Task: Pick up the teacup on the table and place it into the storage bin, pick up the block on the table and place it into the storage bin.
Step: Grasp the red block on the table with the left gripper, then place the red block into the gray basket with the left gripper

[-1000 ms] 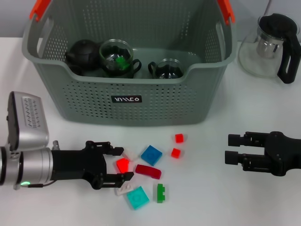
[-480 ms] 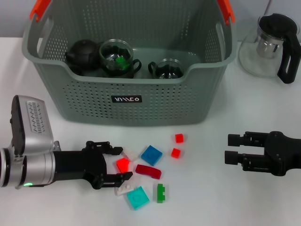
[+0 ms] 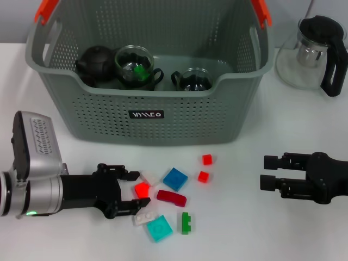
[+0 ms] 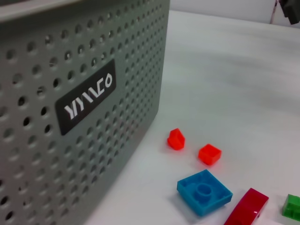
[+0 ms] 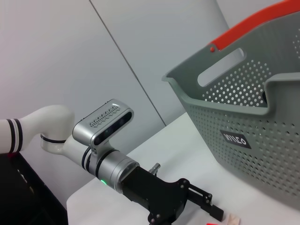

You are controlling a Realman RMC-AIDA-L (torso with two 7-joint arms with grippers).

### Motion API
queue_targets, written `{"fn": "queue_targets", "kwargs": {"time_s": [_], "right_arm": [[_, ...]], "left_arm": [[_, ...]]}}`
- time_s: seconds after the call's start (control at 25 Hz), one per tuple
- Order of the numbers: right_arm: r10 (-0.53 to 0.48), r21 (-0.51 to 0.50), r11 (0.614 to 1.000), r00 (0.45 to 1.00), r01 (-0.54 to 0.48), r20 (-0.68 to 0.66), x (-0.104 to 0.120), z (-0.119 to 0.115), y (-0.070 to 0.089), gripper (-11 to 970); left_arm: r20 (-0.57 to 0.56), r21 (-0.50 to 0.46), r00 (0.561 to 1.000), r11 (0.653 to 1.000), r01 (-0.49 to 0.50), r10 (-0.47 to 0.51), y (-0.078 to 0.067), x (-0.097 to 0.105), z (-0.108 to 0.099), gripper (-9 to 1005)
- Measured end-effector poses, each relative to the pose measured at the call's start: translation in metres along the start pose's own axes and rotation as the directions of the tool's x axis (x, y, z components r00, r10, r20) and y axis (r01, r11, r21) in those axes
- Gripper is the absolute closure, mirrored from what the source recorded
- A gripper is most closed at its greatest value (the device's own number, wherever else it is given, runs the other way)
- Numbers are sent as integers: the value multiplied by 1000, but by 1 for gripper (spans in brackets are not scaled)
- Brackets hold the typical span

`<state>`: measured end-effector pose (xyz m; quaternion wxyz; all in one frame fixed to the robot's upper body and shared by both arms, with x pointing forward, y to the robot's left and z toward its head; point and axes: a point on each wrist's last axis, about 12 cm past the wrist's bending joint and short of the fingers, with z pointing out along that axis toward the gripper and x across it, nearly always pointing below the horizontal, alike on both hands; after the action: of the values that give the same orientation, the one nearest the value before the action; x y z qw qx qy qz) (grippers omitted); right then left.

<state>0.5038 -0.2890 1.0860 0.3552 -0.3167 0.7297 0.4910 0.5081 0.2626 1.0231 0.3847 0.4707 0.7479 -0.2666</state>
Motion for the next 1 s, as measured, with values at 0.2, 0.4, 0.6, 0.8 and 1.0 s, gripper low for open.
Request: {"fn": "queue_targets", "kwargs": {"time_s": [0.2,0.4,0.6,0.8,1.0], "right_arm": [[2,0,1000,1000,-2,0,1,0,0,259],[2,-3,1000,1000,-2,0,1,0,1,259],[2,-2,1000,1000,-2,-1,1,-1,1,259],[0,-3,1000,1000,0,-1,0,-1,0,259],[-5,-6,1000,1000,5,0,-2,-1,0,259]], "left_arm": [[-5,-8,999,999,40,-40,4,-3,-1,373],[-9,-3,999,999,40,-40,4,-4,-2,545],[6,14,997,997,71,-71,6,-9,-8,584],[59,101,992,990,102,-108,7,-20,-30,584],[75,319,987,941,113,-144,4,-41,-49,584]]}}
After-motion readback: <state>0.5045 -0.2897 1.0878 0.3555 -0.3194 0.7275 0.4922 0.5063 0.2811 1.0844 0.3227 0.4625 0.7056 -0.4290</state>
